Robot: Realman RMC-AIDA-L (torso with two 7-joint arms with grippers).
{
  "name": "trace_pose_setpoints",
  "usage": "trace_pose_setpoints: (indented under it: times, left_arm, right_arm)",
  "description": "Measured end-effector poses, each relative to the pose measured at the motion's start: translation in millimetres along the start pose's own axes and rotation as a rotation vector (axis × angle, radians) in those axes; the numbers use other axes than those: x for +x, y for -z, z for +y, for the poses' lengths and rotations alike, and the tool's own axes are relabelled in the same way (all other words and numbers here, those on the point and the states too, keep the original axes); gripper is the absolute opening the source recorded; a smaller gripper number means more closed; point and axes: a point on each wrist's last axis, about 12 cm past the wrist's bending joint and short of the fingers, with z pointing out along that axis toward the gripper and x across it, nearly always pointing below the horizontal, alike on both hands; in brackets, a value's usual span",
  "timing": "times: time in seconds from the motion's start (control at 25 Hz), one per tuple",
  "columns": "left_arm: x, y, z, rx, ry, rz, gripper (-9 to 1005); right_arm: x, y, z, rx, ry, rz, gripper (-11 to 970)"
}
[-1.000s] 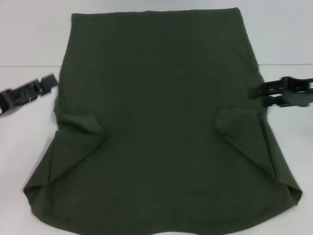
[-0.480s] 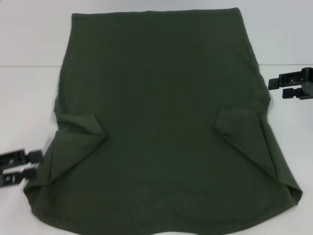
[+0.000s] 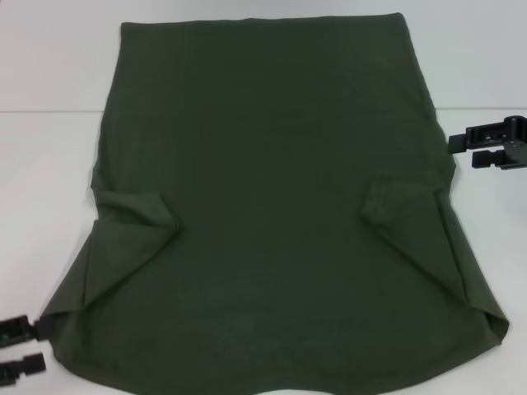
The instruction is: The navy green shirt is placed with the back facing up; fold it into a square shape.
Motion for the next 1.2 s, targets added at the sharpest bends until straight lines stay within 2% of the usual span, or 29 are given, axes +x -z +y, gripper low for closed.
trace_pose_setpoints:
  times: [0.16,1.2]
  left_arm:
    - [3,-12,5.3,-0.024,0.044,0.002,824]
    - [-8,-30,18.3,-0.118,0.112,-0.074,825]
  right_arm:
    - [2,-1,-0.3,-0.002,0.001,0.002,687]
    - [8,1,-7.1,0.005,-0.011,0.000,686]
